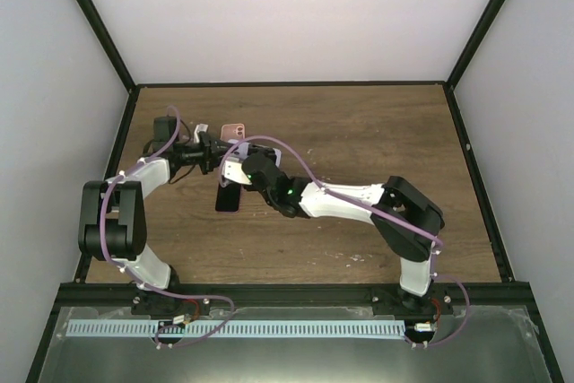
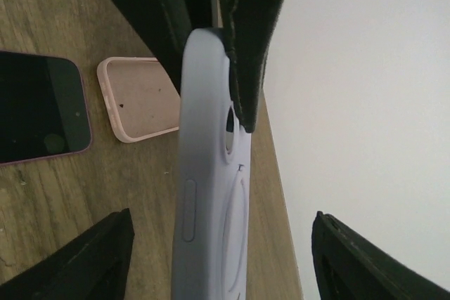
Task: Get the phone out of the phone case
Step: Adjust the phone.
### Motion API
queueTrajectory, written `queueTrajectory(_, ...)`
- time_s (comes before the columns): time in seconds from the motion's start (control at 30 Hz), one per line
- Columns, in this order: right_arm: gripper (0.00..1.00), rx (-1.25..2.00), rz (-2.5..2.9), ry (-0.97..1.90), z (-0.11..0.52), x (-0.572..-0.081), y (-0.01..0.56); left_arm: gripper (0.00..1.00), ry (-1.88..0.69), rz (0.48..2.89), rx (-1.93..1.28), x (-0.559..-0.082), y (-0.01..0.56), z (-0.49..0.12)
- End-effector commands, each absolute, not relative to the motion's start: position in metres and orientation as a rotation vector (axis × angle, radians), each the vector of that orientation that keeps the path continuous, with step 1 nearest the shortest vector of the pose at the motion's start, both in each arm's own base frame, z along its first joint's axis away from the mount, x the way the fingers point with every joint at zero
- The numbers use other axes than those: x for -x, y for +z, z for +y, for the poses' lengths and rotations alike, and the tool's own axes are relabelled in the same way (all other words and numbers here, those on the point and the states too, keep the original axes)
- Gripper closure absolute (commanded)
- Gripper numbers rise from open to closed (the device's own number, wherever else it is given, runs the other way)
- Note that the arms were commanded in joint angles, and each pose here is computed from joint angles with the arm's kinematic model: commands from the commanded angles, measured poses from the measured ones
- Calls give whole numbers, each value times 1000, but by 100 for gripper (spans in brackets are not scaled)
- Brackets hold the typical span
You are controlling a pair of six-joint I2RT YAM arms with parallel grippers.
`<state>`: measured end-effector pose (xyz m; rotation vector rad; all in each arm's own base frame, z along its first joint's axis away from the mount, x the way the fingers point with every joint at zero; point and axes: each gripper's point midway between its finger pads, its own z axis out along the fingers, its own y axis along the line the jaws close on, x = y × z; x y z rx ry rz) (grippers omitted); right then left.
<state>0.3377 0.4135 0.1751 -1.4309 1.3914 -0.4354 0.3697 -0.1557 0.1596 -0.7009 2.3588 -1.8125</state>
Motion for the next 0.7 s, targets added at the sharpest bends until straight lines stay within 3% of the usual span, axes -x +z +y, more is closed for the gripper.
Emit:
queueTrajectory(0.0,36,1397,1331,-479,417,-342,181,100,-1881,2314,612,-368,182,-160)
queueTrajectory(0.47,86,1296,1223,-619,414,-362,201,100,-1909,2297,624,-363,185,-161)
queueTrajectory(0.53,94,1285,1225,-612,413,-362,206,93,-1908,2291,613,-363,186,-161)
queueTrajectory(0.67,99,1261,1285,-538,411,-364,215,60,-1907,2266,553,-365,193,-161)
